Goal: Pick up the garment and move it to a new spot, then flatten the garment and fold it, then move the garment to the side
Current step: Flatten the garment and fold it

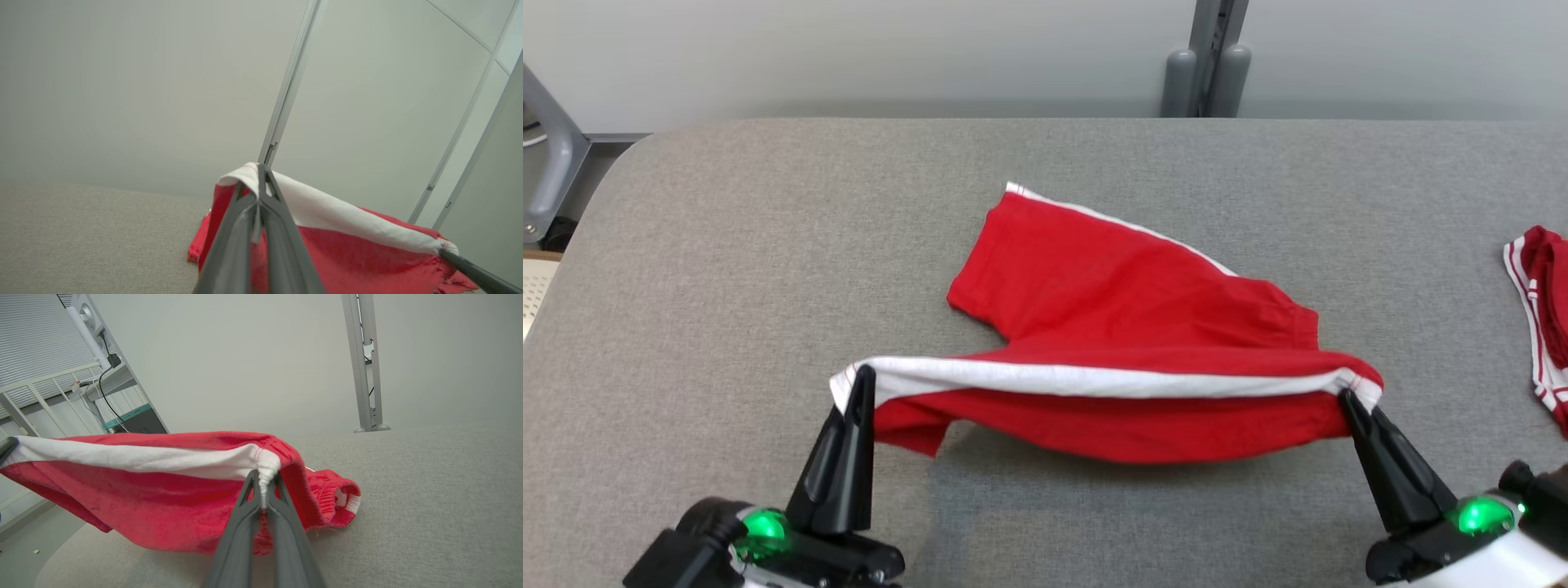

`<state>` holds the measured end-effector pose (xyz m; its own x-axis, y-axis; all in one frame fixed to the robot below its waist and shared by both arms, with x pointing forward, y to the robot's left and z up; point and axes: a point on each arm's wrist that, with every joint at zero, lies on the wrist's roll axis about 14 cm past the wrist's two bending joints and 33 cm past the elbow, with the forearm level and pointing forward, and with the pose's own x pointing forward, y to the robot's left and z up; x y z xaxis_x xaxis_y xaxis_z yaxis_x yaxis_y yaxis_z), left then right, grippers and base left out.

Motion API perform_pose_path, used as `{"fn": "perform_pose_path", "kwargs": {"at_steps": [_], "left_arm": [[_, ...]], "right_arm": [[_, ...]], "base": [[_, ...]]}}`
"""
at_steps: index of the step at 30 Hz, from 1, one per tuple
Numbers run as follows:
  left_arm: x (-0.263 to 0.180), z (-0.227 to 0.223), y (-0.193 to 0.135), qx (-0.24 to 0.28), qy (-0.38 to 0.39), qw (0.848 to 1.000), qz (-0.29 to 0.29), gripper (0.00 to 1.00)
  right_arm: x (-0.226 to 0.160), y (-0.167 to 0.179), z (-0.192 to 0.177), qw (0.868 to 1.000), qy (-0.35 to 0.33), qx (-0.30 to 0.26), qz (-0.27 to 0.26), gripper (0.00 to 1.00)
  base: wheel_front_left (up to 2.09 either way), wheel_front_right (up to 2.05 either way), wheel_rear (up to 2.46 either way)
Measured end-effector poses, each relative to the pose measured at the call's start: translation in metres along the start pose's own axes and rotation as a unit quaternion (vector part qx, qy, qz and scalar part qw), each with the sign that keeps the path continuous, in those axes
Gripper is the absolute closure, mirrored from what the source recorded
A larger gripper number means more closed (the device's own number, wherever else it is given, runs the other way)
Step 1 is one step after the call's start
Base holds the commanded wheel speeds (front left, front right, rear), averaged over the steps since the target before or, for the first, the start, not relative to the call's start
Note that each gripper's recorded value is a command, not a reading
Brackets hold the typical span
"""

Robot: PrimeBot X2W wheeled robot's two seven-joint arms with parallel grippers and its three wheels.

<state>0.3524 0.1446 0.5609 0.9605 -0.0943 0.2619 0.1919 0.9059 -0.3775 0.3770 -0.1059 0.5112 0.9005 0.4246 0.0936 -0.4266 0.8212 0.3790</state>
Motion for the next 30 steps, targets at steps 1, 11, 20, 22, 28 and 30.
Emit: {"fn": "perform_pose_path", "kwargs": {"at_steps": [1, 11, 20, 22, 28, 30], "left_arm": [[-0.003, 0.000, -0.002, -0.002, 0.001, 1.000, -0.001, 1.00], [-0.001, -0.018, -0.009, -0.006, 0.030, 0.999, -0.020, 1.00], [0.056, -0.042, -0.009, 0.045, 0.056, 0.994, -0.086, 1.00], [0.071, -0.049, -0.012, 0.056, 0.064, 0.991, -0.105, 1.00], [0.116, -0.086, -0.012, 0.074, 0.103, 0.982, -0.137, 1.00], [0.128, -0.100, -0.012, 0.079, 0.119, 0.979, -0.144, 1.00]], "right_arm": [[-0.005, -0.001, -0.001, 1.000, 0.002, -0.001, -0.004, 1.00], [-0.021, -0.005, -0.022, 0.999, 0.034, 0.022, -0.024, 1.00], [-0.003, -0.022, -0.034, 0.998, 0.045, 0.023, -0.042, 1.00], [0.003, -0.028, -0.037, 0.997, 0.047, 0.022, -0.050, 1.00], [0.026, -0.049, -0.045, 0.996, 0.047, 0.024, -0.079, 1.00], [0.032, -0.056, -0.049, 0.994, 0.047, 0.029, -0.089, 1.00]], "base": [[0.00, 0.00, 0.00], [0.00, 0.00, 0.00], [0.00, 0.00, 0.00], [0.00, 0.00, 0.00], [0.00, 0.00, 0.00], [0.00, 0.00, 0.00]]}}
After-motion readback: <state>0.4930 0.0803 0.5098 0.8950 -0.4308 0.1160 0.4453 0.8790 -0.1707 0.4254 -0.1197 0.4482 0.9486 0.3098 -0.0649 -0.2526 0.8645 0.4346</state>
